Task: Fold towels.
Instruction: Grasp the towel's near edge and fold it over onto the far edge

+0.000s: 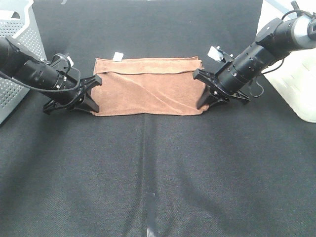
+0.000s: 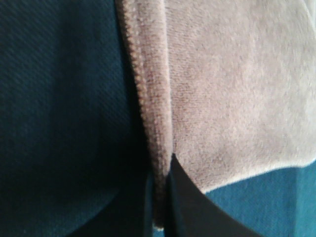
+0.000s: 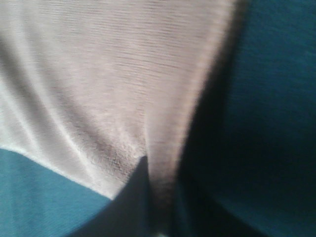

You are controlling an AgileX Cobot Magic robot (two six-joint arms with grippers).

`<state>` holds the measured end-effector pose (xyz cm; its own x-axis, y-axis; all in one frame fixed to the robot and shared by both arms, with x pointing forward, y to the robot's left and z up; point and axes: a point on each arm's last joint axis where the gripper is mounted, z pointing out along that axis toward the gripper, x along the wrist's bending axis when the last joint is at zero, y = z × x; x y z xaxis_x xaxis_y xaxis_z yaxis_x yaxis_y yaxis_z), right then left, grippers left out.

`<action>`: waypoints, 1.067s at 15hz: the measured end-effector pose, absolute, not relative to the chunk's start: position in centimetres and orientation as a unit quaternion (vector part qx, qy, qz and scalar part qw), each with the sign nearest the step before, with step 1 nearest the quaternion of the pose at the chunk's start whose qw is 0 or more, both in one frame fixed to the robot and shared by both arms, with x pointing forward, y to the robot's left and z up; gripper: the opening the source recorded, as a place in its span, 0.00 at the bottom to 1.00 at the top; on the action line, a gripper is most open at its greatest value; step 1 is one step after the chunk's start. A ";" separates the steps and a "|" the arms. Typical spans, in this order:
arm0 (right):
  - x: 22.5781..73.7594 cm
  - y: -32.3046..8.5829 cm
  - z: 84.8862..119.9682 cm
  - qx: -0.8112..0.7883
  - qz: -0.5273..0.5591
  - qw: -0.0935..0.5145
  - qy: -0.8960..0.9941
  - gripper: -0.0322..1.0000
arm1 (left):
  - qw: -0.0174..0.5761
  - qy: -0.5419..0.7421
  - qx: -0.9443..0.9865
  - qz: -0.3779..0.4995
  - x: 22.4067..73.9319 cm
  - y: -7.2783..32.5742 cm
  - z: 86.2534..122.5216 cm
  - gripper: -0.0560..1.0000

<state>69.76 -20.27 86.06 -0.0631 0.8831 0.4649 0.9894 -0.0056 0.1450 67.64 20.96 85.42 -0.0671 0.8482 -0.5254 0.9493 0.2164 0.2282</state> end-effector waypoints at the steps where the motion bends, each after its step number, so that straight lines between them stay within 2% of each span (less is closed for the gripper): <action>1: 69.7 -20.4 86.2 -0.677 -0.216 0.117 -0.694 0.03 | 0.284 0.719 0.628 -0.088 67.6 21.1 85.7 0.08; 6: 68.6 -20.4 88.8 -0.671 -0.196 0.133 -0.702 0.03 | 0.258 0.694 0.662 -0.111 66.0 23.5 88.6 0.08; 8: 67.8 -20.4 88.6 -0.673 -0.188 0.142 -0.701 0.03 | 0.248 0.693 0.668 -0.114 65.1 23.6 88.8 0.08; 12: 62.9 -20.7 87.7 -0.685 -0.152 0.184 -0.689 0.03 | 0.202 0.702 0.671 -0.128 60.7 24.1 87.3 0.07; 16: 60.5 -20.9 87.7 -0.678 -0.159 0.183 -0.694 0.03 | 0.205 0.700 0.672 -0.128 59.4 24.1 88.5 0.07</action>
<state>60.46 -20.95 87.66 -0.0128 0.8830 0.4692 0.9992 0.0295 -0.0283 59.42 24.14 88.47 -0.0140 0.8884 -0.4588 0.9933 0.0648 0.0953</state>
